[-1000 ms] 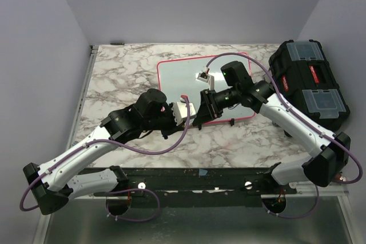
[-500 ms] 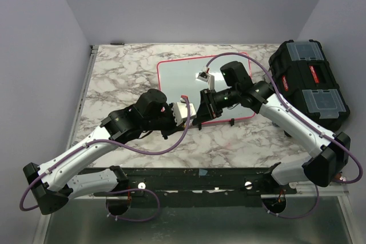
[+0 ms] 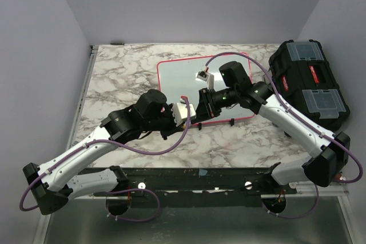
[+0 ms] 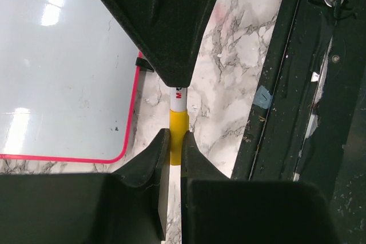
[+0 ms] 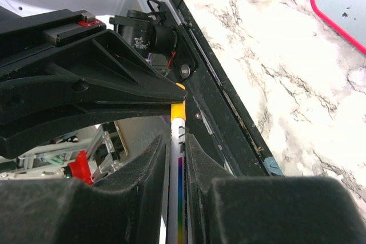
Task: Write a sentence on the whiteboard
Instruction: Pass from the left arm to the right
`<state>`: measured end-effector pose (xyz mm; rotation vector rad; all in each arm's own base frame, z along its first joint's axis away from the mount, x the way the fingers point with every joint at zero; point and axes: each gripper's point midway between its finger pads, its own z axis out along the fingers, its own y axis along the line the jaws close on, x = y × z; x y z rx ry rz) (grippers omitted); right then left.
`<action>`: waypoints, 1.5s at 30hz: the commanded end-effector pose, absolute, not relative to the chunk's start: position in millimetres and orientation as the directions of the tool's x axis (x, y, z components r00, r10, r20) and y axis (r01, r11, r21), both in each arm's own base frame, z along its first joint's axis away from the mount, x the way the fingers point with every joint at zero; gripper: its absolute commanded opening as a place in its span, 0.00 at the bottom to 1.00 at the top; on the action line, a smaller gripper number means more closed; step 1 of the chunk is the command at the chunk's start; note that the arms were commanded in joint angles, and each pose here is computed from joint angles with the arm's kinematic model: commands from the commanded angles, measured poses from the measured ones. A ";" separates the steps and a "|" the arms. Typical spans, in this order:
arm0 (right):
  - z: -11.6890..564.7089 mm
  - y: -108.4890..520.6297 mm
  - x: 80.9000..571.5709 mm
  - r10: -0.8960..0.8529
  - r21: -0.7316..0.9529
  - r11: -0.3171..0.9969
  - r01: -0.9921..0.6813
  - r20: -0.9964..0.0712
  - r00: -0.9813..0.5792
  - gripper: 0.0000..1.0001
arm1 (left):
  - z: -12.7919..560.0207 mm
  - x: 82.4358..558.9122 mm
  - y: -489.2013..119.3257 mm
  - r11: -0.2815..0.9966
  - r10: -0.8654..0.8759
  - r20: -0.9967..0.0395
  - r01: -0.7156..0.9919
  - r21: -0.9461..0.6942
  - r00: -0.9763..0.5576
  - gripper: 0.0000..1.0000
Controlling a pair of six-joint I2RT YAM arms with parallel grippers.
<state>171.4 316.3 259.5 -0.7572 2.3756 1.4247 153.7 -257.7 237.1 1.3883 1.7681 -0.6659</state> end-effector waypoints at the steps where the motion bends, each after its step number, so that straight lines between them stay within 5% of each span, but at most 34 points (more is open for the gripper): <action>1: 252.3 320.9 167.1 -0.312 0.731 0.382 -0.565 -0.474 -0.824 0.23 | 244.0 156.1 -260.5 0.269 0.534 -0.842 0.959 0.090 -0.071 0.00; 23: 253.8 319.3 164.4 -0.315 0.728 0.381 -0.571 -0.478 -0.820 0.27 | 242.1 167.7 -254.8 0.333 0.545 -0.834 0.935 0.121 -0.087 0.00; 28: 250.9 320.0 164.3 -0.316 0.729 0.382 -0.568 -0.474 -0.822 0.21 | 241.7 168.3 -254.6 0.336 0.546 -0.833 0.934 0.121 -0.088 0.00; 35: 247.8 319.8 164.6 -0.319 0.728 0.386 -0.567 -0.472 -0.822 0.01 | 241.8 168.9 -254.0 0.340 0.546 -0.833 0.932 0.123 -0.089 0.00; 38: 247.4 318.7 165.7 -0.314 0.720 0.395 -0.571 -0.478 -0.820 0.01 | 242.7 168.8 -253.5 0.341 0.542 -0.836 0.932 0.127 -0.085 0.00; 45: 258.8 315.4 171.7 -0.280 0.688 0.415 -0.596 -0.526 -0.803 0.01 | 245.1 172.3 -246.0 0.382 0.528 -0.845 0.912 0.150 -0.082 0.38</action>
